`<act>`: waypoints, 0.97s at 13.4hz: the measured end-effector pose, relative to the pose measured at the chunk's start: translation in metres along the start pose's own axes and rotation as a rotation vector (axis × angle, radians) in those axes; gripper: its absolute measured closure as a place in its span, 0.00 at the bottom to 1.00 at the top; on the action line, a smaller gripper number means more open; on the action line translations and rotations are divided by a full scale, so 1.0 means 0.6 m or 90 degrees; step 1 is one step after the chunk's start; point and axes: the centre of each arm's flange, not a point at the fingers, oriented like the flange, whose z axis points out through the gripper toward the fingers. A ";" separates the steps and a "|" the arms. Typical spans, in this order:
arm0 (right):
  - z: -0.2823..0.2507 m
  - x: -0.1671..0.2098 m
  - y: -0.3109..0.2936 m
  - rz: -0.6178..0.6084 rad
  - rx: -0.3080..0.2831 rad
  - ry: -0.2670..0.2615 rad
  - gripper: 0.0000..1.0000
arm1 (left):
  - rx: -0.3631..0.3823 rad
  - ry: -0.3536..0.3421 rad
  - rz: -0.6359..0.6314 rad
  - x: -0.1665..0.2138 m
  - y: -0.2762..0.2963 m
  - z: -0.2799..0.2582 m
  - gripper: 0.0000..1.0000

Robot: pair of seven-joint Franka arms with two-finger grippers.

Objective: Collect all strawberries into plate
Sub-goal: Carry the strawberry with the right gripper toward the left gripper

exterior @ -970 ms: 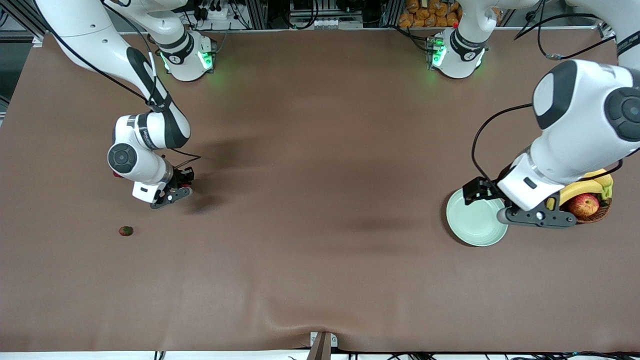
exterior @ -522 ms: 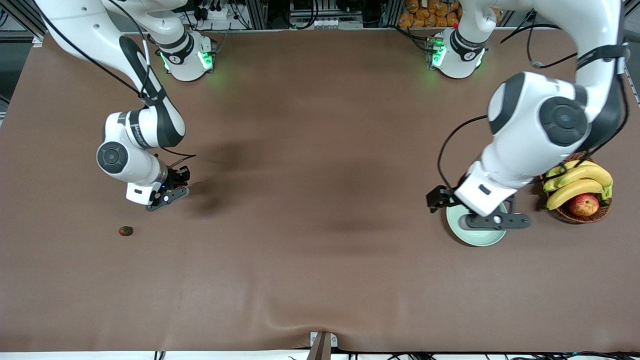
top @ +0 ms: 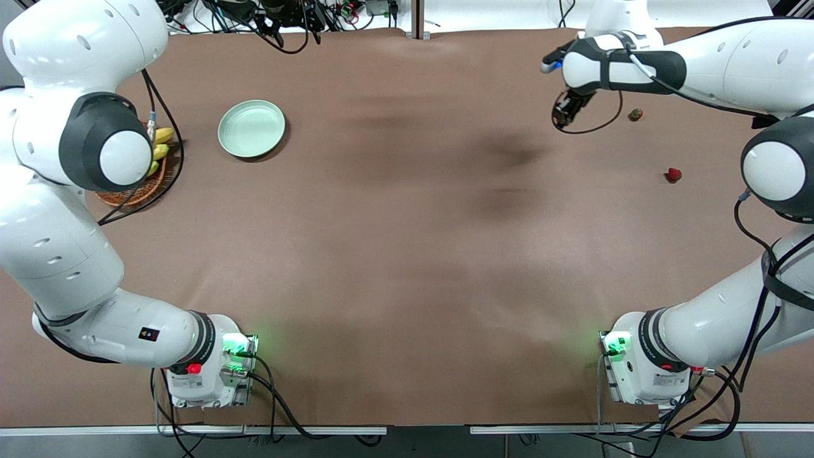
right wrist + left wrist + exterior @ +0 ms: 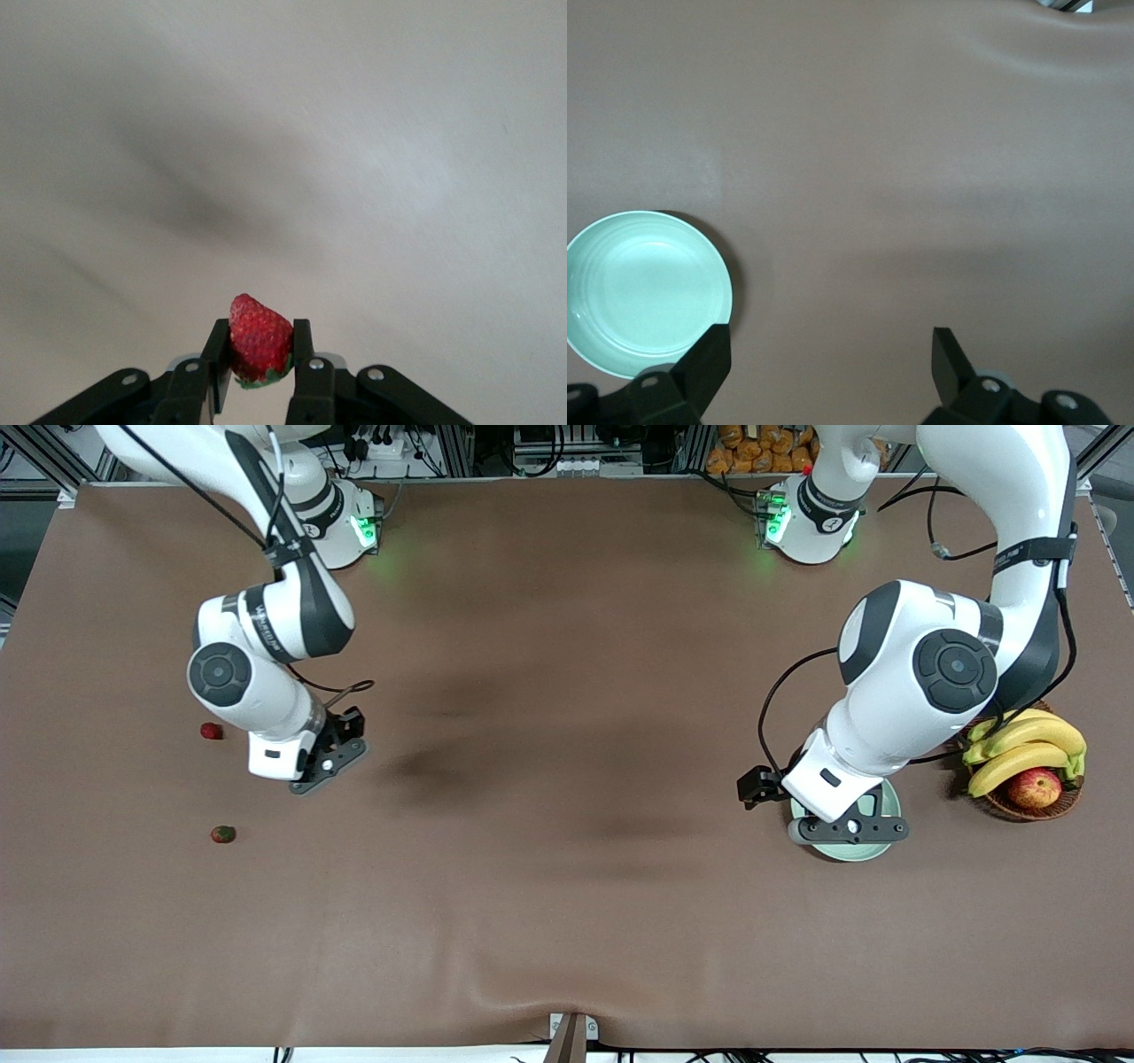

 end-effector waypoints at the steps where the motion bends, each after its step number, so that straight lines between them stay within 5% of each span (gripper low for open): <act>1: -0.007 0.021 -0.016 -0.005 0.008 0.013 0.68 | 0.005 -0.001 0.002 -0.001 -0.001 0.003 0.00; 6: 0.024 0.148 -0.084 0.007 0.037 0.044 0.68 | 0.009 -0.001 0.001 0.000 -0.006 0.005 0.00; 13: 0.125 0.284 -0.289 0.090 0.057 0.043 0.68 | 0.012 -0.004 -0.010 0.004 -0.024 0.009 0.00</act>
